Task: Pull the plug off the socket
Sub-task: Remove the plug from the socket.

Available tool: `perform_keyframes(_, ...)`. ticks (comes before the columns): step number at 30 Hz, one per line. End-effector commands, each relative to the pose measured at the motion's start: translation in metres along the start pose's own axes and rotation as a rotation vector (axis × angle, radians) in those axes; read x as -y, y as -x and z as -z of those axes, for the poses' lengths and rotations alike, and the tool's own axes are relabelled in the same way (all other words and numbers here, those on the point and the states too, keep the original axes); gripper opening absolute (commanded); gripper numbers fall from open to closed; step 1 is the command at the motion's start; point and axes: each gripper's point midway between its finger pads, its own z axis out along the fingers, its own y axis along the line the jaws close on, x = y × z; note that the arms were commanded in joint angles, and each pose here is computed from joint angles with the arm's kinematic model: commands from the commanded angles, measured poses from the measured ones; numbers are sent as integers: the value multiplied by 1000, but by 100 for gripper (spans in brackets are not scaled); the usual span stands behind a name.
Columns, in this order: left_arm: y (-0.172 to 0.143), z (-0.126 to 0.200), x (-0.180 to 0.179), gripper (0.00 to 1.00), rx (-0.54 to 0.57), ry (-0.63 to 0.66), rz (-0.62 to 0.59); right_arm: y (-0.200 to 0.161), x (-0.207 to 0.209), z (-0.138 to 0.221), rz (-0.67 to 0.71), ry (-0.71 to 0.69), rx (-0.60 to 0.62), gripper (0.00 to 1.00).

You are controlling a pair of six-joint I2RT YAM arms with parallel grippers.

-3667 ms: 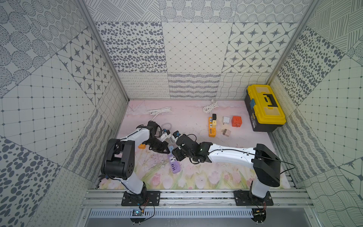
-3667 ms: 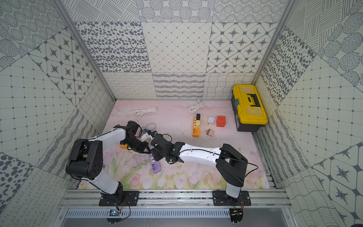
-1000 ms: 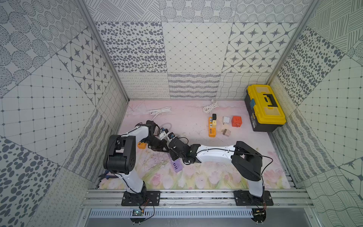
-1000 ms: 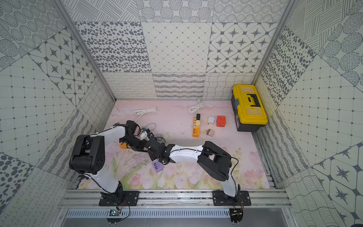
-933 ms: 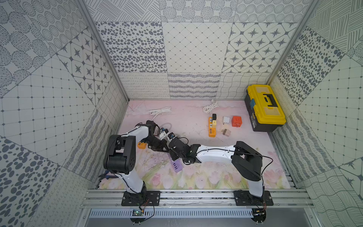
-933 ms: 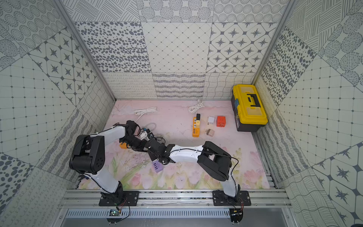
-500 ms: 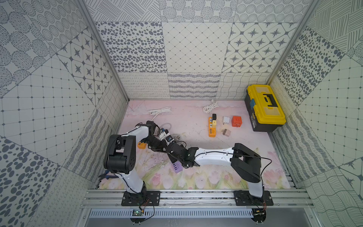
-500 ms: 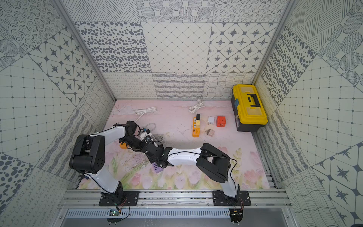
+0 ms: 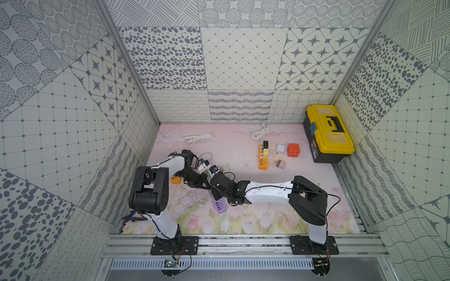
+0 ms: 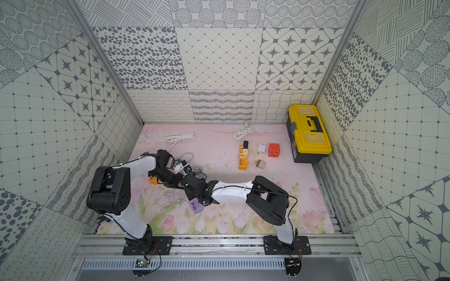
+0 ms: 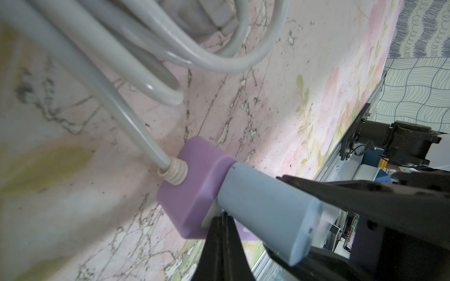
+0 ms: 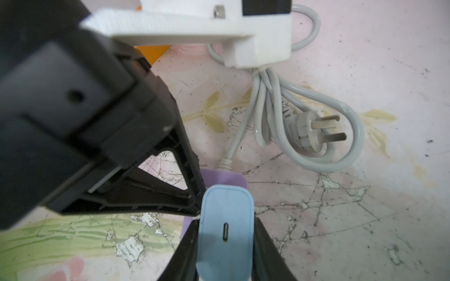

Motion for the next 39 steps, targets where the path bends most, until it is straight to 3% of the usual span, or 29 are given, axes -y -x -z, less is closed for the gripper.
perform_keyframes(1,-2,0,-43,0,-32,213,-20,31,-35,15,72,24,109,0)
perform_keyframes(7,-2,-1,-43,0,-34,214,-20,30,-35,13,64,16,107,0)
perform_keyframes(15,-2,0,-43,0,-32,217,-21,39,-7,16,-187,146,90,0)
perform_keyframes(28,-2,0,-43,0,-31,217,-21,23,-31,9,104,-27,60,0)
perform_keyframes(33,-2,0,-43,0,-30,219,-23,28,-29,11,73,-17,64,0)
perform_keyframes(39,-2,0,-43,0,-30,219,-23,35,-14,16,-68,66,55,0)
